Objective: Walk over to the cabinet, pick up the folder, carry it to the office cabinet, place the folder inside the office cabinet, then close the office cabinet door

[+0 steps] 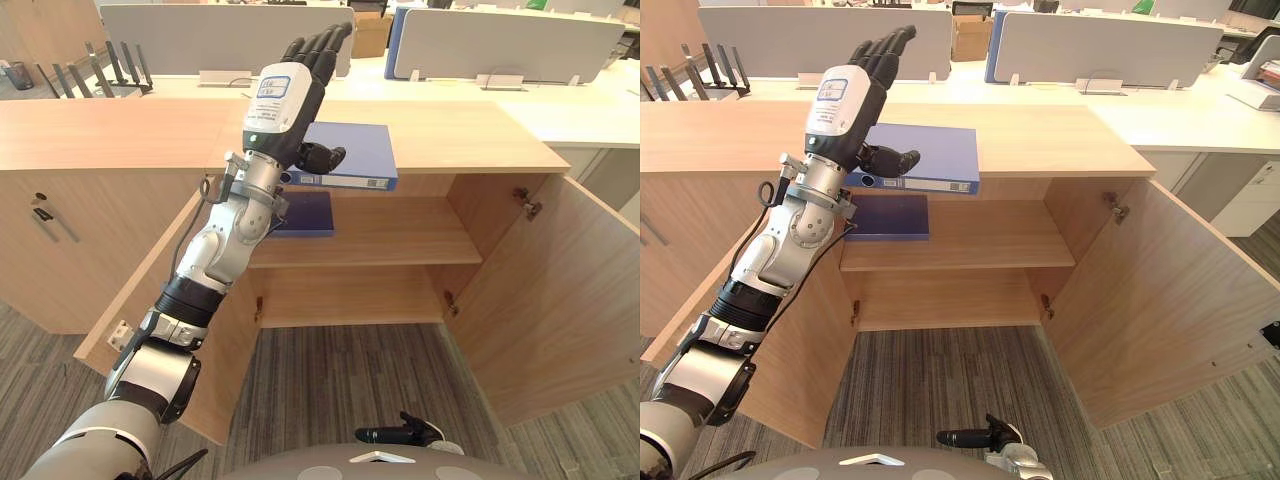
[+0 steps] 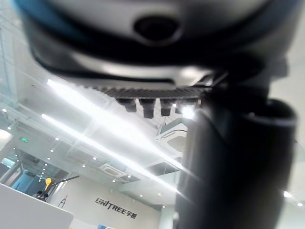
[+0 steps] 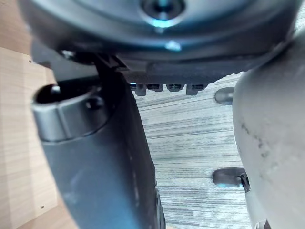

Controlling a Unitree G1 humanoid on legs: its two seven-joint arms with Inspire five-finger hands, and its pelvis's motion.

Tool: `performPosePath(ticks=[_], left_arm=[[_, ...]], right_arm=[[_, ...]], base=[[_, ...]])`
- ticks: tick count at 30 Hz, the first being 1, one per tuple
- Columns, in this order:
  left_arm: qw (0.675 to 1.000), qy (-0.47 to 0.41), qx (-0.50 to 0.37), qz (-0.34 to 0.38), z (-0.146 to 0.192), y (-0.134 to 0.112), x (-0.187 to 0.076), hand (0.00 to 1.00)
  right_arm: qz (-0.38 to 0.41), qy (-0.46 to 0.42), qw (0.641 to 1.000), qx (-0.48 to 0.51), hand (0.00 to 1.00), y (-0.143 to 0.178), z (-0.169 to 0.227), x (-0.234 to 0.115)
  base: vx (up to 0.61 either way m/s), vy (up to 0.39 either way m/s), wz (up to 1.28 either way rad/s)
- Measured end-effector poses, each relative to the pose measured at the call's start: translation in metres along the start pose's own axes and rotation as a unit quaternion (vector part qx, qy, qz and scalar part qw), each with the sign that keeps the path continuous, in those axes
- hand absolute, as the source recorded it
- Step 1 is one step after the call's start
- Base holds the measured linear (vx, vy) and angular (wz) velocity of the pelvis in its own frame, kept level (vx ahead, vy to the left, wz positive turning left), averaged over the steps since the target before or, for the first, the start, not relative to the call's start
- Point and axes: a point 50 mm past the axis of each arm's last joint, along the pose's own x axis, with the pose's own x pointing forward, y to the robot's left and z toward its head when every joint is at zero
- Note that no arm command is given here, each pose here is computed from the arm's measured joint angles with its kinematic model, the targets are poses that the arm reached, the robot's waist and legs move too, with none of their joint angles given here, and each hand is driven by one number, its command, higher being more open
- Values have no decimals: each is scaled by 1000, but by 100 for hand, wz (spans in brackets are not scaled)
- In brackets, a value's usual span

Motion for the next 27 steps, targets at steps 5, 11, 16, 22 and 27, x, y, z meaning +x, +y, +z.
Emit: performPosePath(ticks=[5,11,16,22,27], left_arm=[[999,43,-2,-20,-16,-8,3,100],[990,119,-39,-66,-43,-25,-9,100],[987,125,-62,-78,-44,-28,-11,100],[985,128,-65,-95,-45,-32,-15,100],[984,128,-59,-105,-46,-34,-18,100]], right_arm=[[1,-4,1000,10,100,-1,1,0],[3,-11,1000,18,100,-2,2,-1],[3,-12,1000,18,100,-2,3,-1],[2,-13,1000,18,100,-3,3,-1],[1,-17,1000,16,100,-4,7,-1]], base=[[-25,-12,-2],[0,0,0],[0,0,0],[0,0,0],[0,0,0]])
